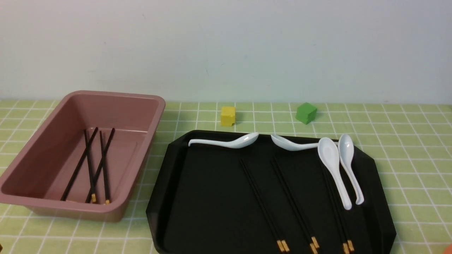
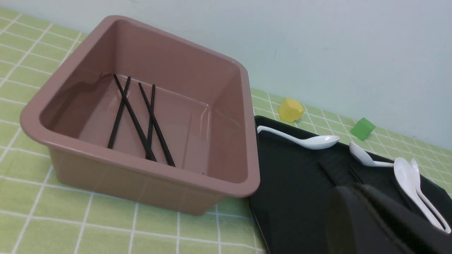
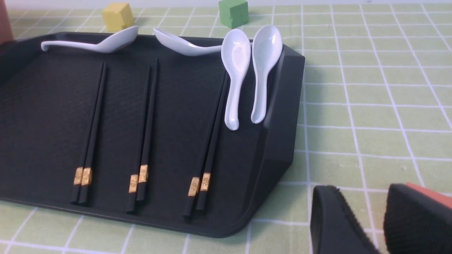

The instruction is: On green tablecloth take chopsticks from black tray and put them in box.

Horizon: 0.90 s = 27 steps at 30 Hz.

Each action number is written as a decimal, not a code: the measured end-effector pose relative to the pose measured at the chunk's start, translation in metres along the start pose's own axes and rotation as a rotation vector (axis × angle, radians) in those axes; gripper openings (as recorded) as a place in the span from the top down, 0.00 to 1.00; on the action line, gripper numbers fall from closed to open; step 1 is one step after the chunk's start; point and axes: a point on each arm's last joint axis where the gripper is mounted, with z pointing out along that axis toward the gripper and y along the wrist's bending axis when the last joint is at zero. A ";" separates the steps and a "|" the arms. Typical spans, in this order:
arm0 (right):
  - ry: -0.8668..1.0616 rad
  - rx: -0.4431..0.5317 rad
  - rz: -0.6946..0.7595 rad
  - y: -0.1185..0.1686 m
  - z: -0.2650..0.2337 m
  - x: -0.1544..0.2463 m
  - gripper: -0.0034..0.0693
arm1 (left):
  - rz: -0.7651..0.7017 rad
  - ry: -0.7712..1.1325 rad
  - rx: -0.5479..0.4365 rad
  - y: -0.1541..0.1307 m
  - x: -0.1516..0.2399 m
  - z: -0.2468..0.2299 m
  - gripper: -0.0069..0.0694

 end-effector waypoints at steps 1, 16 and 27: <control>0.000 0.000 0.000 0.000 0.000 0.000 0.62 | -0.001 0.001 0.000 0.000 0.000 0.000 0.93; 0.000 0.000 0.000 0.000 0.000 0.000 0.62 | 0.044 0.163 -0.106 0.037 0.070 0.023 0.92; 0.000 0.000 0.000 0.000 0.000 0.000 0.62 | 0.042 0.133 -0.099 0.039 0.073 0.025 0.91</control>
